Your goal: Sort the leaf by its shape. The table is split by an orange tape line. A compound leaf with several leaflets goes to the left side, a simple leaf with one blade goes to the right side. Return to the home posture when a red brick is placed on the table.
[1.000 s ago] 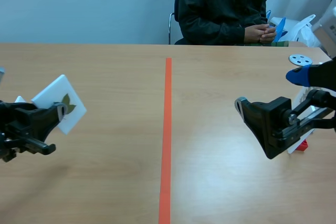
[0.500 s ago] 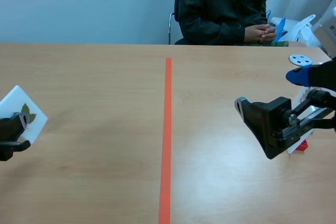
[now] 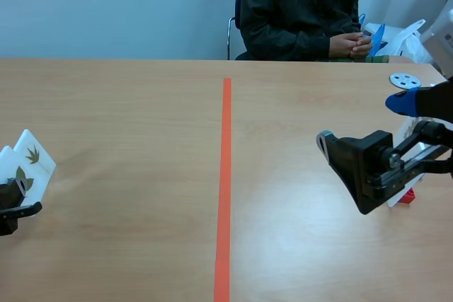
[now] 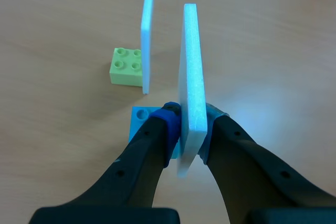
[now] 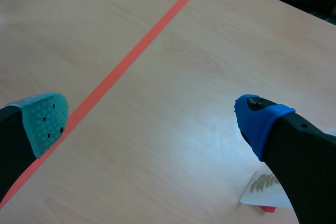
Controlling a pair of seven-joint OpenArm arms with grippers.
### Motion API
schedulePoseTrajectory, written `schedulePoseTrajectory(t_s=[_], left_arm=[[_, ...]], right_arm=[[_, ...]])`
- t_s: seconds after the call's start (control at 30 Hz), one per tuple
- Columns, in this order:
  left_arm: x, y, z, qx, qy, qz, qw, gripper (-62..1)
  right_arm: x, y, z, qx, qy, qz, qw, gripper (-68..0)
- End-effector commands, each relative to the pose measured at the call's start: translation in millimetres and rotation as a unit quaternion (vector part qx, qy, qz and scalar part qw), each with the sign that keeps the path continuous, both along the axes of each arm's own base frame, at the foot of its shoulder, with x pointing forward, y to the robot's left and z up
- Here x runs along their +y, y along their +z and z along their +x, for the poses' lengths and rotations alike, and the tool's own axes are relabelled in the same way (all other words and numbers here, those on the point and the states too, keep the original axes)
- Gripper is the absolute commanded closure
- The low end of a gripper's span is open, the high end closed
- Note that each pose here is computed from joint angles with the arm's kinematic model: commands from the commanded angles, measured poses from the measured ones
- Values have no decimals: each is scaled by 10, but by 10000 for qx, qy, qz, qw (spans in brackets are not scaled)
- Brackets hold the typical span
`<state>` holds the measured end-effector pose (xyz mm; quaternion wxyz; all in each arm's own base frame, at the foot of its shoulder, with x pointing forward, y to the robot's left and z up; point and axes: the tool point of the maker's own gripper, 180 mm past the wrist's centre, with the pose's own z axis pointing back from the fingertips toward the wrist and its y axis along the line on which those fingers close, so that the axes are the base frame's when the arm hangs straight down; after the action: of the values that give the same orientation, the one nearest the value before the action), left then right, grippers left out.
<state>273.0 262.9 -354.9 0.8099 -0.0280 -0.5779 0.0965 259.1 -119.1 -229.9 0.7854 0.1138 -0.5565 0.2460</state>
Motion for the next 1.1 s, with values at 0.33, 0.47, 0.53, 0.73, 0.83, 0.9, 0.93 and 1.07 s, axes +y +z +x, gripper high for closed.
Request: schedulePoseTrajectory(t_s=[0.33, 0.47, 0.53, 0.73, 0.83, 0.9, 0.93, 1.07], left_arm=[[182, -110, 40, -44, 297, 56, 9995, -43], [189, -129, 28, -19, 308, 54, 9995, -63], [189, -126, 29, -28, 310, 55, 9995, -78], [172, -139, 27, 25, 201, 227, 9995, -79], [168, -143, 26, 41, 173, 270, 9995, -79], [168, -143, 26, 41, 172, 271, 9995, -86], [168, -143, 26, 41, 172, 271, 9995, -101], [168, -142, 26, 39, 170, 272, 9995, -196]], right_arm=[[-40, 79, 48, -151, -43, 12, 9999, -679], [-40, 79, 48, -151, -43, 12, 9999, -679], [-40, 79, 48, -151, -43, 12, 9999, -679], [-40, 79, 48, -151, -43, 12, 9999, -679], [-40, 79, 48, -151, -43, 12, 9999, -679], [-40, 79, 48, -151, -43, 12, 9999, -679], [-40, 79, 48, -151, -43, 12, 9999, -679], [-40, 79, 48, -151, -43, 12, 9999, -679]])
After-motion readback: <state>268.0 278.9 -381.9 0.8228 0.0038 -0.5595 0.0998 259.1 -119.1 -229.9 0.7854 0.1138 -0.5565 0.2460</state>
